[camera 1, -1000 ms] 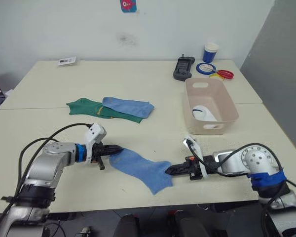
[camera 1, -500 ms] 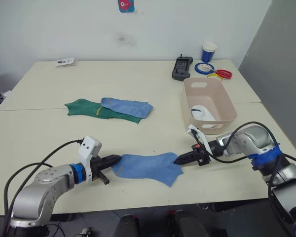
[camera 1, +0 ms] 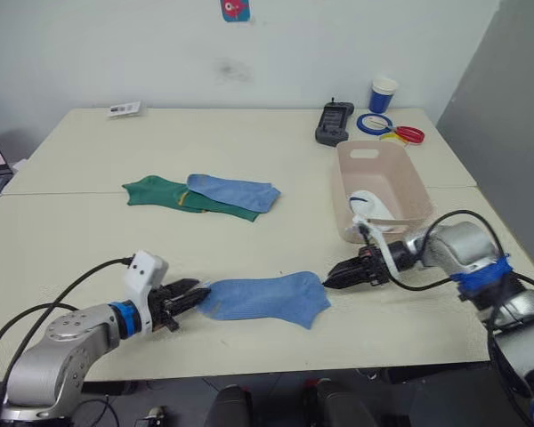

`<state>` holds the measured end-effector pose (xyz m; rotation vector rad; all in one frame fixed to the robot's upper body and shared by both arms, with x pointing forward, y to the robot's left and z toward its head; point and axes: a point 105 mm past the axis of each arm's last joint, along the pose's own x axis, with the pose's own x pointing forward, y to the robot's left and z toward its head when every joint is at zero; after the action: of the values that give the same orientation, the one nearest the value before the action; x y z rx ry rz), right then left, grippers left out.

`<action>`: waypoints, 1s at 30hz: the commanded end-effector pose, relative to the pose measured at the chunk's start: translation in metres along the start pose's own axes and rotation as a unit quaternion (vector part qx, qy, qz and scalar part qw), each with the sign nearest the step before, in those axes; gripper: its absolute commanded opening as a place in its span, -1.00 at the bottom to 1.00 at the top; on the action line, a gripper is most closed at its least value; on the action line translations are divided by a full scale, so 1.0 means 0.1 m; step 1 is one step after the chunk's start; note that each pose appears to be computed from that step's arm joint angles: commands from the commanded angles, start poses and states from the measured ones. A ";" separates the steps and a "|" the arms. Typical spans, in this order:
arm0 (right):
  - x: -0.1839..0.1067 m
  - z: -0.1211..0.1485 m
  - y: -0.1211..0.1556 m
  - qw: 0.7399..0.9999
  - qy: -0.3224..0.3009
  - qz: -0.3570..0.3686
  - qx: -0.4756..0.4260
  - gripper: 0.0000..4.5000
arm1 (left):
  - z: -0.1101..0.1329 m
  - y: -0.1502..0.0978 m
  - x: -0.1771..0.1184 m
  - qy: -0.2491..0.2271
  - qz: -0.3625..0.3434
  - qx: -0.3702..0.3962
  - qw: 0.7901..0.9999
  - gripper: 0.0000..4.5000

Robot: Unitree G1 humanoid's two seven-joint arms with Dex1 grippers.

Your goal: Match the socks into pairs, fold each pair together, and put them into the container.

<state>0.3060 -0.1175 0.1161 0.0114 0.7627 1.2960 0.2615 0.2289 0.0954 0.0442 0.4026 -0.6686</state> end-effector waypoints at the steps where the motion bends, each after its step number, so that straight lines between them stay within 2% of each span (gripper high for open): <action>1: -0.04 0.13 0.33 0.981 -0.025 0.000 -0.194 0.89 | 0.28 0.03 -0.16 -0.037 -0.021 0.101 0.994 0.30; 3: 0.02 0.02 0.47 0.958 -0.012 -0.002 -0.287 0.89 | 0.28 -0.04 -0.21 -0.023 -0.055 0.186 0.981 0.30; 6: 0.17 -0.17 0.57 0.906 0.010 -0.004 -0.424 0.89 | 0.21 -0.18 -0.28 -0.004 -0.123 0.295 0.948 0.30; 8: 0.24 -0.27 0.58 0.884 0.014 -0.004 -0.468 0.89 | 0.17 -0.25 -0.30 -0.003 -0.157 0.339 0.928 0.30; 11: 0.33 -0.39 0.57 0.862 0.023 -0.008 -0.507 0.89 | 0.09 -0.35 -0.31 -0.001 -0.203 0.392 0.897 0.30; 14: 0.48 -0.42 0.53 0.834 0.020 -0.018 -0.551 0.89 | 0.00 -0.37 -0.18 0.002 -0.225 0.443 0.868 0.30; 19: 0.65 -0.41 0.45 0.805 0.018 -0.025 -0.593 0.89 | -0.16 -0.34 0.03 0.014 -0.233 0.488 0.841 0.30; 20: 0.68 -0.38 0.45 0.799 0.013 -0.025 -0.600 0.90 | -0.16 -0.32 0.07 0.010 -0.228 0.499 0.836 0.22; 22: 0.70 -0.35 0.44 0.792 0.010 -0.026 -0.610 0.73 | -0.14 -0.29 0.13 0.003 -0.216 0.505 0.836 0.04; 24: 0.69 -0.35 0.43 0.784 0.011 -0.024 -0.620 0.48 | -0.15 -0.26 0.16 0.005 -0.212 0.511 0.833 -0.24; 29: 0.68 -0.34 0.42 0.779 0.005 -0.017 -0.627 -0.28 | -0.18 -0.23 0.19 0.004 -0.205 0.510 0.836 -0.95; 30: 0.67 -0.33 0.42 0.778 0.005 -0.018 -0.628 -0.47 | -0.18 -0.23 0.19 0.002 -0.203 0.507 0.838 -1.00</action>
<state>0.2522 -0.0570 0.0702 -1.0626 -0.2142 1.5719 0.2521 0.2001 0.0738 0.9969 0.0049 -1.2702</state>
